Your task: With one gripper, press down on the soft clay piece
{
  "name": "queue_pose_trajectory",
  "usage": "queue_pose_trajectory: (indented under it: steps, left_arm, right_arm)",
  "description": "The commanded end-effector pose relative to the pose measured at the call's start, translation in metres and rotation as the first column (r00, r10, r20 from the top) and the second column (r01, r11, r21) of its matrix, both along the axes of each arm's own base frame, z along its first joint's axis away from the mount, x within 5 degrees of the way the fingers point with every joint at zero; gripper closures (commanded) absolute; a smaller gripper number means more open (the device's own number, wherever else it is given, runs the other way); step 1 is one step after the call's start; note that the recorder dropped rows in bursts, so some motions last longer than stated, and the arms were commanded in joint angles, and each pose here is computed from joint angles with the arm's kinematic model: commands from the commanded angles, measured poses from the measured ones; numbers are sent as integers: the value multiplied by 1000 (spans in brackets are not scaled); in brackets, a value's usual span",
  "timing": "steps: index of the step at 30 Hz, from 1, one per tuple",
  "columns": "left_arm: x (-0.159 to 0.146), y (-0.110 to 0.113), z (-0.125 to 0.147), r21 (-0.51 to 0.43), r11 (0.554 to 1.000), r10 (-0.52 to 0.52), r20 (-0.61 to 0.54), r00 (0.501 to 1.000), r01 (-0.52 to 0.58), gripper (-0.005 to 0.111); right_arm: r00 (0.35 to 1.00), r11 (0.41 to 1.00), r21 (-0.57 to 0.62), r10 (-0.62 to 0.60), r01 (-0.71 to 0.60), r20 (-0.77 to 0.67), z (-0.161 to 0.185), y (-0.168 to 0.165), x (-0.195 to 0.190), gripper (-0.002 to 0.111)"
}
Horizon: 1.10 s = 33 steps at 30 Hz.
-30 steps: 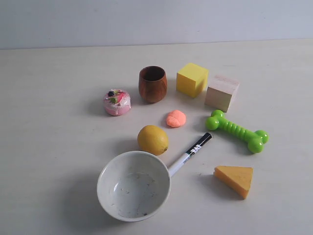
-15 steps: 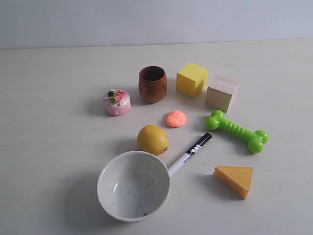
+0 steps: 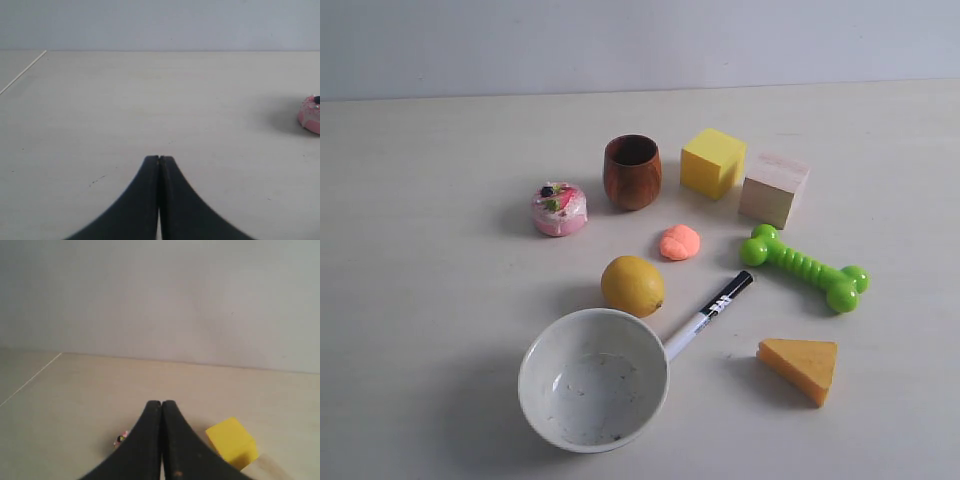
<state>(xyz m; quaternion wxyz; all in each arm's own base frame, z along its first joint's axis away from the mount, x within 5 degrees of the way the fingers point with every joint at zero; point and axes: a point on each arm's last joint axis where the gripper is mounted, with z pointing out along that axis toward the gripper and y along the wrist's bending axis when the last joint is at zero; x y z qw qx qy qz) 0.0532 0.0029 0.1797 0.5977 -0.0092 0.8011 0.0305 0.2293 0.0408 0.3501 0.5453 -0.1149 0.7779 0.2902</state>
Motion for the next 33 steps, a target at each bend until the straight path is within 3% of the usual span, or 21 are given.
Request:
queue_pose_trajectory:
  steps: [1,6,12,22,28,33]
  left_arm:
    - [0,0,1,-3,1000,-5,15,1000,5,107]
    - [0,0,1,-3,1000,-5,15,1000,5,107]
    - [0,0,1,-3,1000,-5,15,1000,5,107]
    - [0,0,1,-3,1000,-5,15,1000,5,107]
    - [0,0,1,-3,1000,-5,15,1000,5,107]
    - [0,0,1,-3,1000,-5,15,1000,5,107]
  right_arm:
    - [998,998,-26,-62,62,-24,-10,7,16,108]
    - [991,990,-64,-128,126,-29,-19,19,27,108]
    - [992,994,-75,-83,76,-96,-37,47,35,108]
    - [987,995,-78,-70,60,-141,-49,57,40,108]
    - [997,994,-108,26,-34,-71,-49,64,40,108]
    - [1000,994,-105,10,-12,-17,-54,65,52,108]
